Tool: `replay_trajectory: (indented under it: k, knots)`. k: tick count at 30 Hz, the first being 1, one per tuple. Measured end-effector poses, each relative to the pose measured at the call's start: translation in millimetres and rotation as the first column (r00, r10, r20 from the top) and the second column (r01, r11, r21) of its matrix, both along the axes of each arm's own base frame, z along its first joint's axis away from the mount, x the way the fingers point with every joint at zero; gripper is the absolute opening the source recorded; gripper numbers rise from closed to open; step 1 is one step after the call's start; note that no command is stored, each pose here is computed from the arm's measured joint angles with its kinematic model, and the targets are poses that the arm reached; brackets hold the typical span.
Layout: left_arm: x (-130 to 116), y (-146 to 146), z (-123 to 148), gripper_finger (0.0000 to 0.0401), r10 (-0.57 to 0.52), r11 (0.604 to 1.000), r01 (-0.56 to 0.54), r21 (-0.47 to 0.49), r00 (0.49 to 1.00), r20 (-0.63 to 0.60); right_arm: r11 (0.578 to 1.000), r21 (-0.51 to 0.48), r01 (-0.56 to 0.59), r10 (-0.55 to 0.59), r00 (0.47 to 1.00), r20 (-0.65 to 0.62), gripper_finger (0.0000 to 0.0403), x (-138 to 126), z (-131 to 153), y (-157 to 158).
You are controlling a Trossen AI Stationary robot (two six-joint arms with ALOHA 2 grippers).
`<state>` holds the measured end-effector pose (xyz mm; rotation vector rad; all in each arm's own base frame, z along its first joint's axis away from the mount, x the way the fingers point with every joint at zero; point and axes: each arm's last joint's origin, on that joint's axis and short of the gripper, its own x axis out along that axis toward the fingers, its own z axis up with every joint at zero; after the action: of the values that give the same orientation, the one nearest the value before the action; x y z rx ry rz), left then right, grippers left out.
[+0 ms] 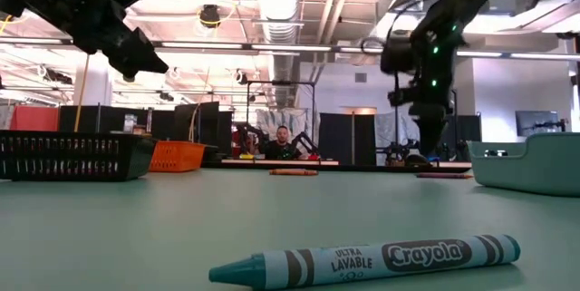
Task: Sort crayons
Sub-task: Put the light blue crayon into the blue bin
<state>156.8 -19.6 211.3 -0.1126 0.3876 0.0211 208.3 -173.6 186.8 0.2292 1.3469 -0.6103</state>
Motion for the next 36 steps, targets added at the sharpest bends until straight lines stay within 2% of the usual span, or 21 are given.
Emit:
replay_trajectory:
  k: [7, 13, 19, 23, 30, 33, 36]
  knots:
    - [-1, 0, -1, 0.0141, 0.001, 1.0, -0.001, 0.002, 1.0, -0.015, 0.998, 0.059, 0.021, -0.015, 0.995, -0.096, 0.0159, -8, -22, -36]
    - [-1, 0, -3, 0.0141, 0.01, 1.0, -0.009, 0.007, 1.0, -0.028, 0.994, 0.104, -0.028, 0.044, 0.985, -0.164, 0.0159, -7, -32, -41]
    - [-1, 1, -3, 0.0141, 0.025, 1.0, -0.025, 0.013, 0.999, -0.027, 0.995, 0.102, -0.018, 0.039, 0.978, -0.204, 0.0152, -3, -46, -45]
    - [-1, 1, -3, 0.0141, 0.028, 1.0, -0.028, 0.008, 0.999, -0.03, 0.991, 0.126, -0.041, 0.07, 0.97, -0.233, 0.0118, 0, -55, -44]
    - [-2, 1, -4, 0.0141, 0.031, 0.999, -0.03, 0.011, 0.999, -0.045, 0.991, 0.09, -0.1, 0.117, 0.97, -0.214, 0.0013, 3, -45, -40]
    - [-1, 1, -4, 0.0141, 0.045, 0.999, -0.044, 0.016, 0.998, -0.037, 0.994, 0.022, -0.111, 0.113, 0.981, -0.155, 0.001, 6, -34, -40]
    - [-1, 2, -3, 0.0141, 0.058, 0.998, -0.058, 0.018, 0.998, -0.03, 0.991, -0.054, -0.121, 0.119, 0.992, -0.047, 0.0008, 8, -9, -36]
